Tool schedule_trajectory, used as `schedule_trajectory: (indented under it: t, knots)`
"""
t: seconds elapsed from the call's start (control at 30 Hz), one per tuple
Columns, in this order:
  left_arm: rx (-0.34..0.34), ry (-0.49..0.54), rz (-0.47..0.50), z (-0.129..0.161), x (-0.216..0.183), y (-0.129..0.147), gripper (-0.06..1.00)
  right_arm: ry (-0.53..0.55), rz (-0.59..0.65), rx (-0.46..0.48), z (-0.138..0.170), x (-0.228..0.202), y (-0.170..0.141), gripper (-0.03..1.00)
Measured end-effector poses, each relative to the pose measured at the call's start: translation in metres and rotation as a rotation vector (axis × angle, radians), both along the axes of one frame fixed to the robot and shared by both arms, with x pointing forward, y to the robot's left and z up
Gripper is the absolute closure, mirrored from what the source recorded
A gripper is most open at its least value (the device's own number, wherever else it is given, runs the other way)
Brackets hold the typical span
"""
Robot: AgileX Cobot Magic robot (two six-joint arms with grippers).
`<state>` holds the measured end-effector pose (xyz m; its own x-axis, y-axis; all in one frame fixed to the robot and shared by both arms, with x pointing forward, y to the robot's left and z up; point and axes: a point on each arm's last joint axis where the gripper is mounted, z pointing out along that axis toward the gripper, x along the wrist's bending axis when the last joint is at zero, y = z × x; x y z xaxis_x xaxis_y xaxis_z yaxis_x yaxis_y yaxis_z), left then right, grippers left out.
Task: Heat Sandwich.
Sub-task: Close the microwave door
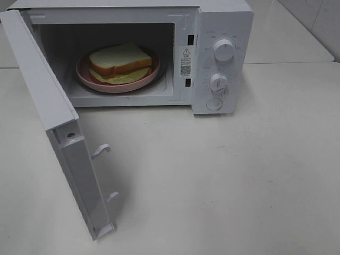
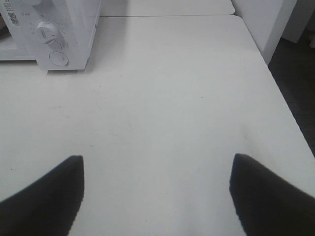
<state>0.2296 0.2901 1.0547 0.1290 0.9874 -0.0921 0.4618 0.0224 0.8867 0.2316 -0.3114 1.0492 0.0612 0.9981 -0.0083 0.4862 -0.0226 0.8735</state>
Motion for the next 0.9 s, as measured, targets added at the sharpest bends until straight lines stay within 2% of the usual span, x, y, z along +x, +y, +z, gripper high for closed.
schedule_trajectory:
  t: [0.9]
  knots:
    - [-0.001,0.0,0.0,0.0,0.0,0.0,-0.03,0.0,0.0,0.0,0.0,0.0,0.0,0.2]
